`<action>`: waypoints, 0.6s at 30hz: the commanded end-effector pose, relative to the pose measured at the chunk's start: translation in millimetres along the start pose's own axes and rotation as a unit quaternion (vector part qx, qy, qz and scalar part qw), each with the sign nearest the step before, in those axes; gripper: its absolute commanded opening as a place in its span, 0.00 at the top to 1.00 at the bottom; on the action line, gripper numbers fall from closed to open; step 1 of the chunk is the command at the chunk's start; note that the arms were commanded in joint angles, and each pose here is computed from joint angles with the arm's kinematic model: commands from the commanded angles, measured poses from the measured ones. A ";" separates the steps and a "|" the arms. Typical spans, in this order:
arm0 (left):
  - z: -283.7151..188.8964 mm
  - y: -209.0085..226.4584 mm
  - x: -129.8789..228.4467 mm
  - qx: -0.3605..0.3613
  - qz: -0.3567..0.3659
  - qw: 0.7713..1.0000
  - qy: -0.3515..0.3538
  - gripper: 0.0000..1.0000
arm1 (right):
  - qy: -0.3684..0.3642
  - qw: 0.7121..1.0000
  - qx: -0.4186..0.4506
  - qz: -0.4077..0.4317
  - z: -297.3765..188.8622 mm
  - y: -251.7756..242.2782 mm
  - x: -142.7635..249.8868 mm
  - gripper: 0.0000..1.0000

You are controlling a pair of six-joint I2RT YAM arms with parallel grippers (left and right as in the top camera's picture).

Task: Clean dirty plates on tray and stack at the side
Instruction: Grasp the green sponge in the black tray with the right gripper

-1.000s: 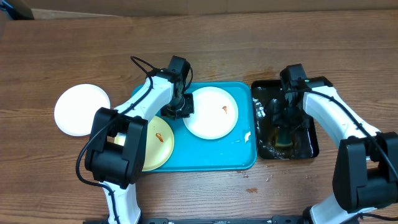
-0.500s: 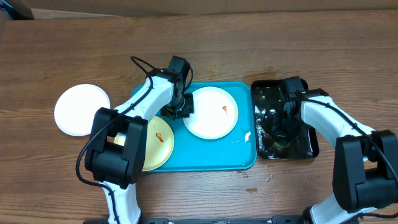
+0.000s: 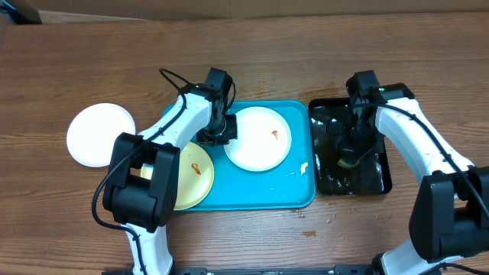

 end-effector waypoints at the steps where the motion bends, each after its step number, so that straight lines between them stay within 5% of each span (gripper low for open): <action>1: 15.6 10.3 7.6 -0.037 0.000 0.999 0.025 0.96 | -0.024 1.000 -0.012 -0.001 -8.6 1.1 -4.1 0.96; 18: 15.4 12.4 8.5 -0.055 0.002 0.998 0.026 0.96 | -0.045 0.999 -0.021 0.010 -48.3 5.7 -12.0 0.96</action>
Point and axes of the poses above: each gripper's point midway between its finger pads, its own z axis out along the fingers, its own y axis along the line the jaws close on, x = y × z, the point moved 10 cm from there along -z, back along the fingers, and after that the axes turned 9 degrees about z, right-handed, at the moved point
